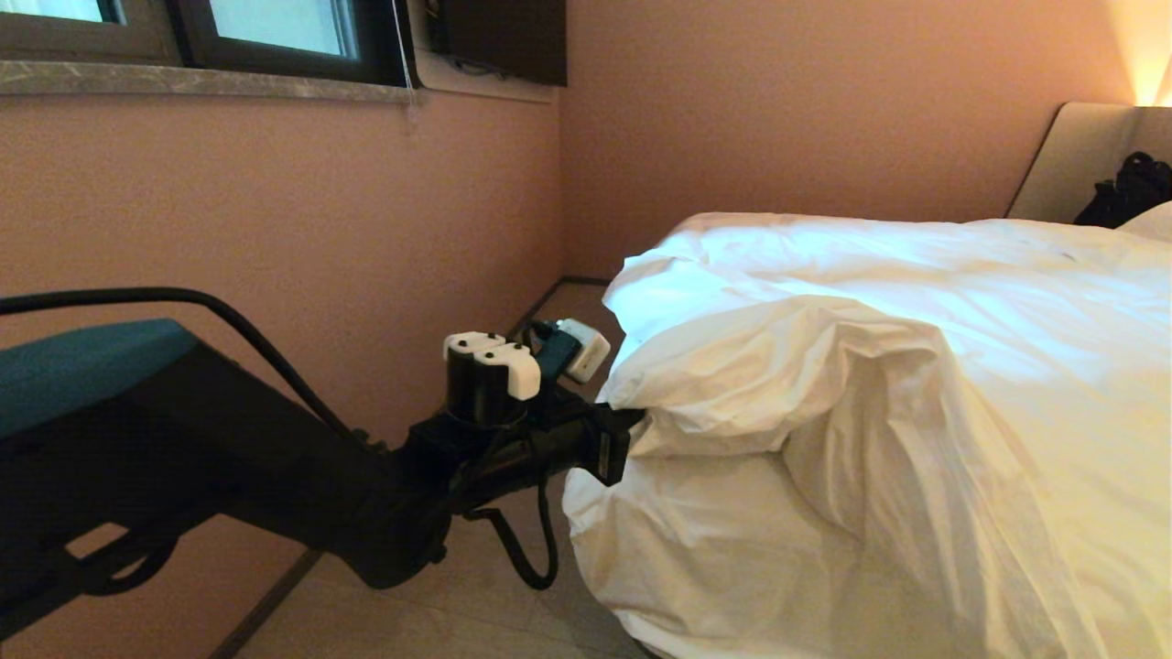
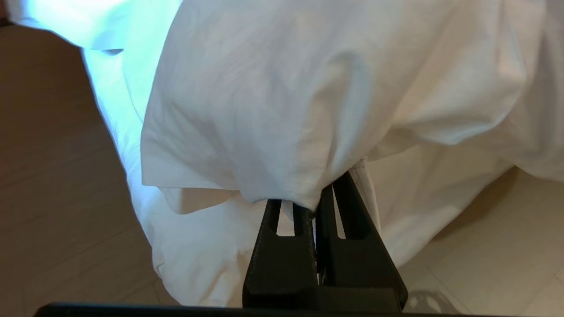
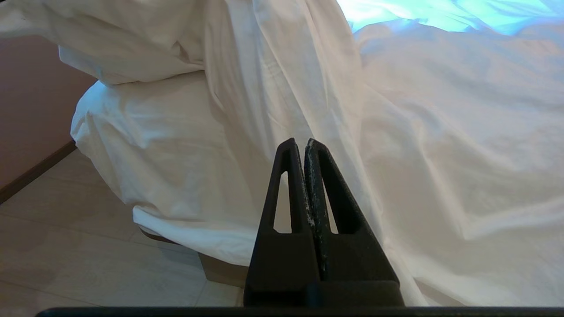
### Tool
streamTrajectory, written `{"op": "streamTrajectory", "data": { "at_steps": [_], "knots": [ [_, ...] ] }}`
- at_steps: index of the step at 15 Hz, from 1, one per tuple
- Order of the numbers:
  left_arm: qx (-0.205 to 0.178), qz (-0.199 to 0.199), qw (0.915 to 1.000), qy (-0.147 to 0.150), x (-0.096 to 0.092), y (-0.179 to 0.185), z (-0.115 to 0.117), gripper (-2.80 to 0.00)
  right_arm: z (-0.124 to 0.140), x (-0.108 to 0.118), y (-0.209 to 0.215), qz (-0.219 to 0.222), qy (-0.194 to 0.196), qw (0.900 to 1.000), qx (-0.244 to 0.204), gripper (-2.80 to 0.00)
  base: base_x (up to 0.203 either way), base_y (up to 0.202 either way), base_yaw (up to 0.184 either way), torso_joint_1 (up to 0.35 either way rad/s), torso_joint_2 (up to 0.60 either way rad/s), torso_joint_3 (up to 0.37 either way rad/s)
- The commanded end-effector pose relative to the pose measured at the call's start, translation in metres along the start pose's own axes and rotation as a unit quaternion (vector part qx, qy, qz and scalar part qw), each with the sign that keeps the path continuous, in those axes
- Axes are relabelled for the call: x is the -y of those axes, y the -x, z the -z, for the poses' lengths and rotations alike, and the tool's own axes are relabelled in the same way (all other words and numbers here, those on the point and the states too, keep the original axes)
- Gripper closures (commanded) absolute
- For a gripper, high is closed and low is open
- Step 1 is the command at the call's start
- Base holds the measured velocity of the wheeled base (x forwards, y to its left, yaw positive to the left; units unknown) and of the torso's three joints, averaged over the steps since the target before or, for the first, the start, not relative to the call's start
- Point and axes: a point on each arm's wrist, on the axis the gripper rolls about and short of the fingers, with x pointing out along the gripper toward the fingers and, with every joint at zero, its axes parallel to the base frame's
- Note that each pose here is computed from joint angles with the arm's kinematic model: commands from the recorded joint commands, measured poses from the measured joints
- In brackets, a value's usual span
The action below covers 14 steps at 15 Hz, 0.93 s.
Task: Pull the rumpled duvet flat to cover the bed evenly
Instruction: Flatten the corners of the folded blanket
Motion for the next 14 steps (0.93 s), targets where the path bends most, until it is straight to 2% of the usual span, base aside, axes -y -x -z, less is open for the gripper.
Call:
{"op": "streamTrajectory", "data": {
  "at_steps": [1,6,14],
  "knots": [
    [0.004,0.024,0.9997,-0.005,-0.004,0.010,-0.003,0.00,0.000,0.000,0.000,0.000,0.000,1.000,0.000,0.00,0.000,0.000,0.000,0.000,0.00,0.000],
    [-0.005,0.047,0.9987,-0.019,-0.011,0.017,0.003,0.00,0.000,0.000,0.000,0.000,0.000,1.000,0.000,0.00,0.000,0.000,0.000,0.000,0.00,0.000],
    [-0.005,0.114,0.9934,-0.014,-0.021,0.036,0.002,0.00,0.000,0.000,0.000,-0.001,0.000,1.000,0.000,0.00,0.000,0.000,0.000,0.000,0.00,0.000]
  ]
}}
